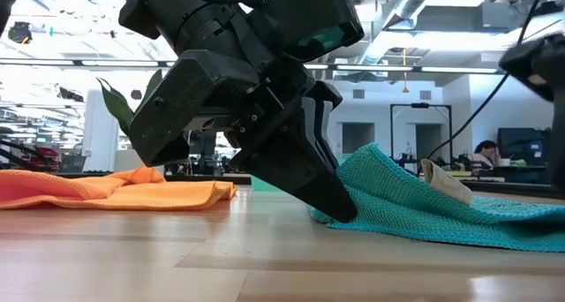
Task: Roll microfiber towels into tight, uniform cylinder then place into a basket
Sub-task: Fold the blue microfiber towel
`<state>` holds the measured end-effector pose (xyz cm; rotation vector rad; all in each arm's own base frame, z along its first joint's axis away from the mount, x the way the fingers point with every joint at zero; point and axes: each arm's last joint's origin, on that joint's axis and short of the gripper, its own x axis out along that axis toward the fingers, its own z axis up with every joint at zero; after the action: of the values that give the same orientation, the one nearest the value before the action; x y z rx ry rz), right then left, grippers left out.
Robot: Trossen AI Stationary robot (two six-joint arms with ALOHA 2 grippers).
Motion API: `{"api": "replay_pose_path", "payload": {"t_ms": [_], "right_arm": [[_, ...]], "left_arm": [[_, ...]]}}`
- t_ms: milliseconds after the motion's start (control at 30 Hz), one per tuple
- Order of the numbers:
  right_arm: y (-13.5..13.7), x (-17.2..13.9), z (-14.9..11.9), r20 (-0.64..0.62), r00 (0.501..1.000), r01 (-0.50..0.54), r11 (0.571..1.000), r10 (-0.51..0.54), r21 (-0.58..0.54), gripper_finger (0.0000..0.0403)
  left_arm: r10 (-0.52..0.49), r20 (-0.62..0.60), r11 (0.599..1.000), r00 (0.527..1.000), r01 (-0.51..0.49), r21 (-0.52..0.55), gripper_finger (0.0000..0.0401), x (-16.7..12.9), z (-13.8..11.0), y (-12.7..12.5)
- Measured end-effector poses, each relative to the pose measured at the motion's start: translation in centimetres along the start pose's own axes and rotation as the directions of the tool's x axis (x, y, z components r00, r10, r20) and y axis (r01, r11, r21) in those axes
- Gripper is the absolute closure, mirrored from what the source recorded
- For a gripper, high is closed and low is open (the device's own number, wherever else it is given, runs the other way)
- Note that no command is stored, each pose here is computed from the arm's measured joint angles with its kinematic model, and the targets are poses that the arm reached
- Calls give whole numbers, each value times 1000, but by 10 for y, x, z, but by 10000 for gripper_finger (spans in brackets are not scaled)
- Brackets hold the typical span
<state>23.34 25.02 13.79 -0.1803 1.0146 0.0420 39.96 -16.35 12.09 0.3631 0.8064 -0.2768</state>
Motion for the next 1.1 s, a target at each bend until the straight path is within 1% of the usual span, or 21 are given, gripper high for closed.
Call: {"api": "replay_pose_path", "payload": {"t_ms": [167, 333, 400, 567, 733, 800, 867, 1033, 1100], "right_arm": [[-3, 4, -6, -8, 1000, 6, 1000, -6, 4, 175], [-3, 5, -6, -5, 1000, 5, 1000, -5, 10, 175], [-4, 11, -5, -6, 1000, 8, 1000, -7, 18, 175], [-6, 28, -8, -57, 998, 9, 1000, -9, -2, 175], [-9, 33, -7, -81, 997, 5, 1000, -4, 3, 185], [-9, 33, -7, -87, 996, -3, 1000, 4, 6, 199], [-9, 33, -6, -90, 996, -10, 1000, 10, 7, 222], [-9, 33, -6, -93, 996, -17, 1000, 17, 2, 310], [-9, 33, -5, -100, 995, -12, 1000, 10, -21, 347]], "left_arm": [[0, 0, 1000, 1000, 0, 0, 394, 0, 0, 0], [0, 0, 1000, 1000, 0, 0, 394, 0, 0, 0], [1, 0, 1000, 1000, -1, 0, 394, 0, 0, 0], [1, -1, 1000, 1000, -1, 0, 394, 0, 0, 0], [1, -6, 1000, 1000, -1, 1, 394, 0, -1, 0], [1, -7, 1000, 1000, -1, 1, 394, 0, -1, 0], [0, -10, 1000, 1000, 0, 1, 394, 0, -1, 0], [0, -15, 1000, 1000, 0, 2, 394, 0, -1, 0], [-1, -15, 1000, 1000, 1, 2, 394, 0, -1, 0]]}}
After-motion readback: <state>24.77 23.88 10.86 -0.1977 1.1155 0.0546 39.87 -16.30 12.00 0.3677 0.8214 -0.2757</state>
